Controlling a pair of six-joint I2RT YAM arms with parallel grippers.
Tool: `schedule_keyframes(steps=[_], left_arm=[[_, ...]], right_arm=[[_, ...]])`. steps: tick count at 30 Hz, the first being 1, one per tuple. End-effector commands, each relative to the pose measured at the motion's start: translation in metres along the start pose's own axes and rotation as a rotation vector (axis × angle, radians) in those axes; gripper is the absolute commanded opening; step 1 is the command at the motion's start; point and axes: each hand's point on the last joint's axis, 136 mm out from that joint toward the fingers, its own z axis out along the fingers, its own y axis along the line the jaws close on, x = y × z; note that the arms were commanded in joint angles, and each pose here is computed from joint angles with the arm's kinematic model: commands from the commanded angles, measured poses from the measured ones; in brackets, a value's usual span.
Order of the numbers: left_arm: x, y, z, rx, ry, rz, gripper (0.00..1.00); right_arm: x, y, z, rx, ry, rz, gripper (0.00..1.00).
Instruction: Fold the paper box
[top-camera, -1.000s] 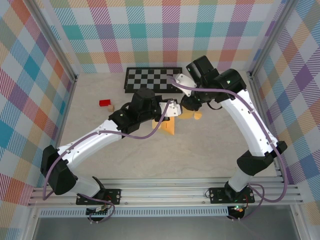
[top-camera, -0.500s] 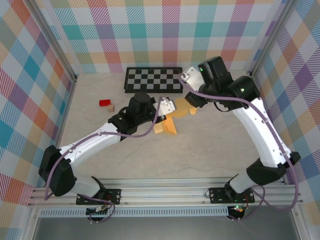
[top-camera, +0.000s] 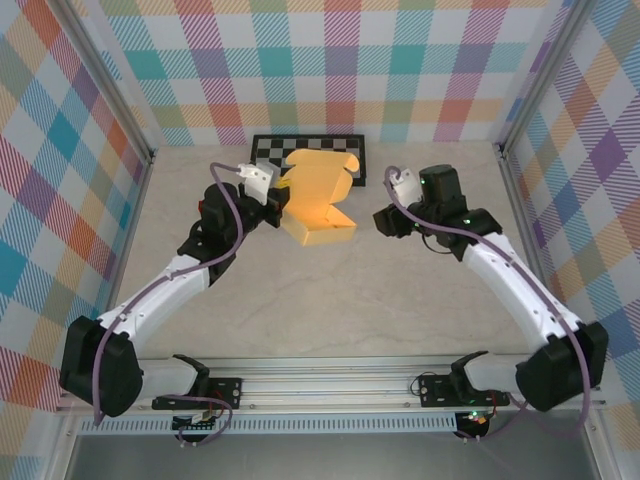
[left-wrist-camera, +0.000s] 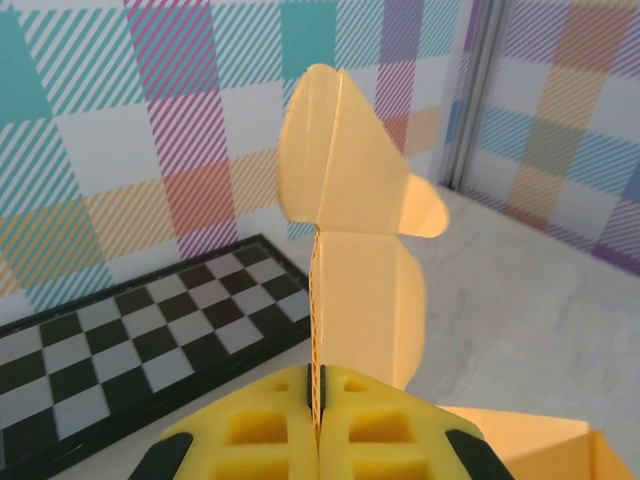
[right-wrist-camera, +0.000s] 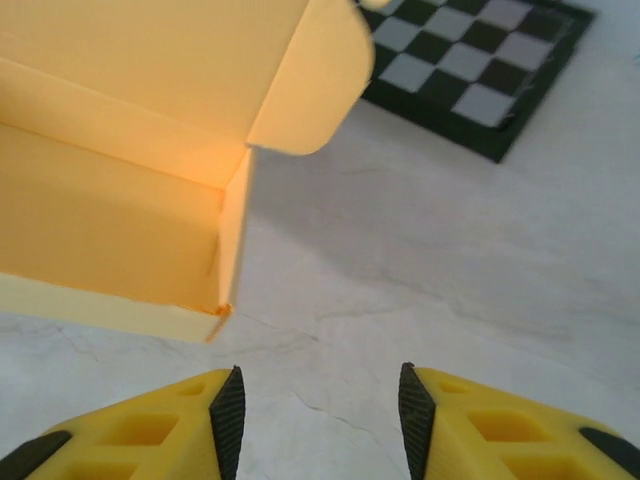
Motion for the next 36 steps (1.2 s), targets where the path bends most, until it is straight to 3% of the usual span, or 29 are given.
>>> schedule_keyframes(steps=[1, 7, 14, 20, 36], left_arm=[[-0.030, -0.013, -0.015, 0.083, -0.116, -0.047, 0.00], [-0.041, -0.024, -0.033, 0.117, -0.155, 0.001, 0.00], [-0.050, -0.034, -0.046, 0.161, -0.186, 0.030, 0.00], [-0.056, -0.037, -0.047, 0.180, -0.206, 0.030, 0.00], [-0.057, -0.040, -0.048, 0.196, -0.206, 0.029, 0.00]], right_arm=[[-0.043, 0.021, 0.014, -0.224, -0.166, -0.012, 0.43], [-0.050, 0.007, 0.031, -0.346, -0.222, -0.009, 0.44], [-0.057, 0.020, 0.009, -0.525, -0.271, -0.107, 0.44], [-0.064, 0.031, -0.002, -0.596, -0.280, -0.159, 0.42], [-0.073, 0.027, -0.008, -0.551, -0.242, -0.158, 0.36]])
